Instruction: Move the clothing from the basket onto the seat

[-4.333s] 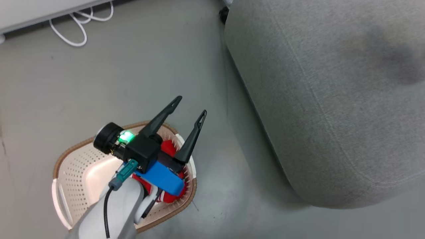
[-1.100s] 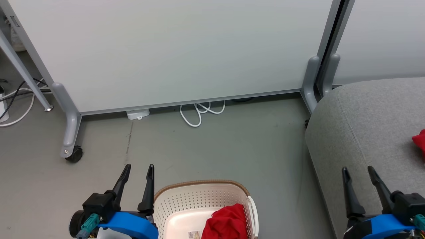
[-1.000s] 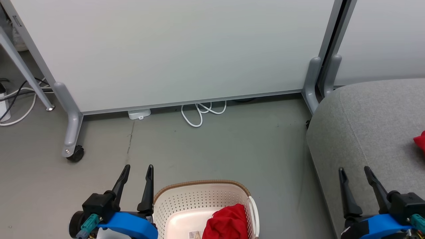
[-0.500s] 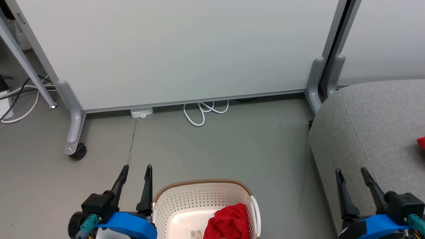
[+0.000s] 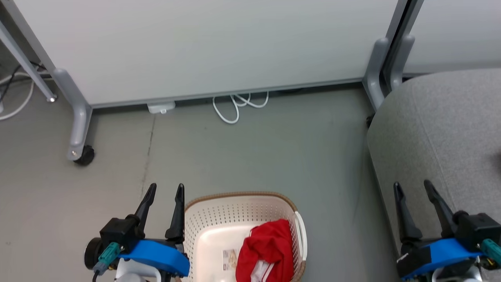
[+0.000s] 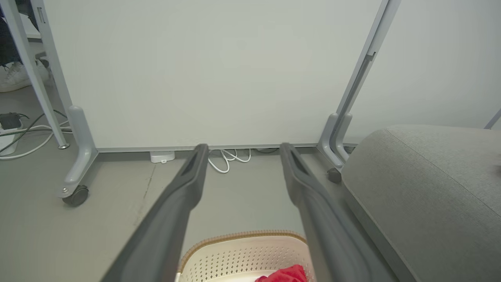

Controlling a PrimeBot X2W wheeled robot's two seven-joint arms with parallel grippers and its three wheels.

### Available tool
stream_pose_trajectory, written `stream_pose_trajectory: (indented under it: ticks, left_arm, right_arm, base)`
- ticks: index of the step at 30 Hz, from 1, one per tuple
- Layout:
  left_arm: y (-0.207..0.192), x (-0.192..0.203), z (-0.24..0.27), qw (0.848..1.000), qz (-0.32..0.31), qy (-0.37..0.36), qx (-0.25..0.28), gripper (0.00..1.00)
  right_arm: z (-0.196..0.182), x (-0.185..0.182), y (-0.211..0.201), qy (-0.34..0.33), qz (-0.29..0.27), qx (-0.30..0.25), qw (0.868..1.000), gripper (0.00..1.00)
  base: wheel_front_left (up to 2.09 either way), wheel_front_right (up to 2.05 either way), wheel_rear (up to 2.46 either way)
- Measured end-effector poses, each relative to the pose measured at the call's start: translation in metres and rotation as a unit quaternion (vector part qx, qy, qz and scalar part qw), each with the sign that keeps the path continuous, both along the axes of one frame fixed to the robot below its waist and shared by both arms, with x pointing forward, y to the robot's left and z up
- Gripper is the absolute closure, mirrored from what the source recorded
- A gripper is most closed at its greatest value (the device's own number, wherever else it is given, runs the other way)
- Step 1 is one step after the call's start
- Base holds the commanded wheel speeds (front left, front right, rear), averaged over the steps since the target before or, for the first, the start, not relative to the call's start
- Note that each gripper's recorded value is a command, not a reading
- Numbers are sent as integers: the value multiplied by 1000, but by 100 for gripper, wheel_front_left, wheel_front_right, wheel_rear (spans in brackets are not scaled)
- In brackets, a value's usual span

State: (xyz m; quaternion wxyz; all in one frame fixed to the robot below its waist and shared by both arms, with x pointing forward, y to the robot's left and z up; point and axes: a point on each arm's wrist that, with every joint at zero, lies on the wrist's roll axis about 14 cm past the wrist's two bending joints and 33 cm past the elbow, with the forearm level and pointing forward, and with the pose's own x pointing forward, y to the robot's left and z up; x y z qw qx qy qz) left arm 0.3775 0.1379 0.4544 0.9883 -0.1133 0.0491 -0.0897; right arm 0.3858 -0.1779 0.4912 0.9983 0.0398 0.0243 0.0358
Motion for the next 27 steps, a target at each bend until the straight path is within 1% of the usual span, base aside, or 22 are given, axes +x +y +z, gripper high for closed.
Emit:
stream_pose_trajectory:
  ticks: [9, 15, 18, 22, 27]
  left_arm:
    - [-22, 30, -43, 998, -35, 57, 1, 0]
    - [-46, 50, -94, 990, -75, 119, 4, 0]
    - [-57, 55, -128, 982, -101, 160, 13, 0]
    - [-72, 50, -178, 964, -141, 222, 28, 0]
    - [-86, 49, -228, 944, -175, 278, 36, 0]
  right_arm:
    - [-15, 39, 9, 8, 12, 1, 1000, 0]
    - [-37, 67, 16, 20, 23, -1, 1000, 0]
    - [-53, 78, 20, 32, 30, -2, 999, 0]
    - [-72, 89, 27, 46, 45, -9, 998, 0]
    - [-96, 95, 20, 61, 40, -18, 997, 0]
  base:
    - [0, 0, 0]
    - [0, 0, 0]
    - [0, 0, 0]
    - [0, 0, 0]
    - [0, 0, 0]
